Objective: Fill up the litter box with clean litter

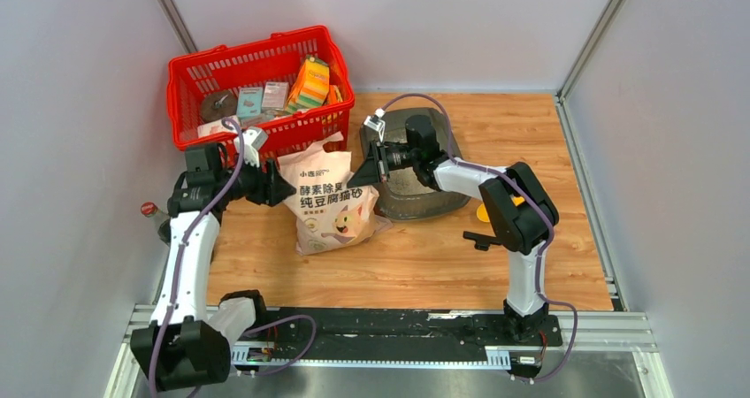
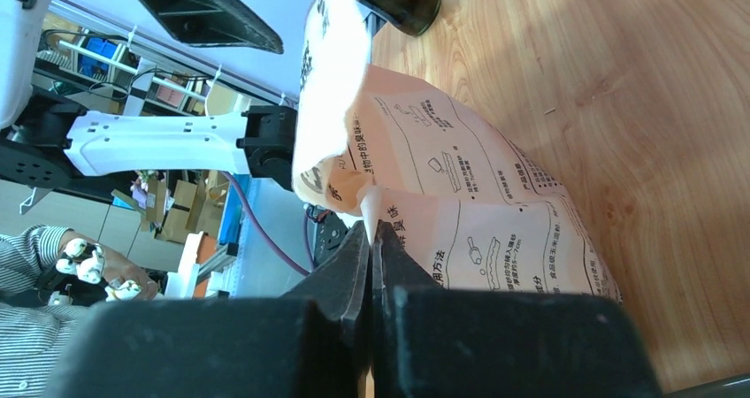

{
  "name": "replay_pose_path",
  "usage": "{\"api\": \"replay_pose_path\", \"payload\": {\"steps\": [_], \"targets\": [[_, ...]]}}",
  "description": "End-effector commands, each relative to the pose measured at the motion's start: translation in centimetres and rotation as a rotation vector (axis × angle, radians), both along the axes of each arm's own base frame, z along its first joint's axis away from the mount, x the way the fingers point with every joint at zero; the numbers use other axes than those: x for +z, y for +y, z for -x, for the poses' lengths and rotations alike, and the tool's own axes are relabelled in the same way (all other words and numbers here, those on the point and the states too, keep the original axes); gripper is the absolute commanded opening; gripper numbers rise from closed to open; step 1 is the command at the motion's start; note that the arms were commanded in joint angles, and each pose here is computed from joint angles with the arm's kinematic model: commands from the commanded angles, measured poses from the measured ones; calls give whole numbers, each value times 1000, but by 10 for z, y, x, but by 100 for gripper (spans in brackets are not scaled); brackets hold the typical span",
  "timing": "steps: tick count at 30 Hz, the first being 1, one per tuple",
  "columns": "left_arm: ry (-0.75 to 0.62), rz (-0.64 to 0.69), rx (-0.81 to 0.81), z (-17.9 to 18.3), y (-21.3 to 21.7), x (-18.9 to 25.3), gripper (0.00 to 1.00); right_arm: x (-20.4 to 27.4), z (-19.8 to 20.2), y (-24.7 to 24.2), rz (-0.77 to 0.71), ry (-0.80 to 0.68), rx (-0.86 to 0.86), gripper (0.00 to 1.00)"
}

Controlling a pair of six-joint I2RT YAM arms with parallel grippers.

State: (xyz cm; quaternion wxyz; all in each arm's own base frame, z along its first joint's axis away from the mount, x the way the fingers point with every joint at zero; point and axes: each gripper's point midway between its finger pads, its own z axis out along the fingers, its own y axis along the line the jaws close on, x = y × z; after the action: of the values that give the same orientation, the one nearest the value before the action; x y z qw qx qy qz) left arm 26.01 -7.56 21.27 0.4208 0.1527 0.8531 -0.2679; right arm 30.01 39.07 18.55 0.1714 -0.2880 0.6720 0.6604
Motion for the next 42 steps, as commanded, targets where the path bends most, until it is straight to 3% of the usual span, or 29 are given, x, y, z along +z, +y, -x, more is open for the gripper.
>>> {"api": "replay_pose_path", "payload": {"steps": [1,11,15,21,24,29,32,35,36,39,42], "targets": [[-69,117,-50,-17,-13,10,64,45,2,-3,-64,-136,21,0],[-13,192,50,-12,-14,4,67,48,5,0,-49,-155,17,0],[141,153,205,-6,3,-12,70,46,6,-1,-35,-170,16,0],[137,157,337,-11,16,-10,71,47,8,-2,-29,-171,16,0],[62,206,256,-16,5,6,72,48,8,-2,-26,-178,16,0],[105,397,104,-18,-29,-2,69,49,3,1,-37,-156,-15,0],[116,423,87,-26,-33,-9,64,46,0,2,-35,-149,-39,2],[98,450,88,-32,-34,-7,57,37,-1,1,-27,-140,-65,12],[88,459,78,-34,-35,-5,45,36,-1,2,-28,-124,-70,22],[101,472,60,-33,-37,-6,21,30,-2,3,-29,-114,-89,41],[97,471,58,-30,-38,-6,9,25,-3,8,-40,-101,-96,51]]}}
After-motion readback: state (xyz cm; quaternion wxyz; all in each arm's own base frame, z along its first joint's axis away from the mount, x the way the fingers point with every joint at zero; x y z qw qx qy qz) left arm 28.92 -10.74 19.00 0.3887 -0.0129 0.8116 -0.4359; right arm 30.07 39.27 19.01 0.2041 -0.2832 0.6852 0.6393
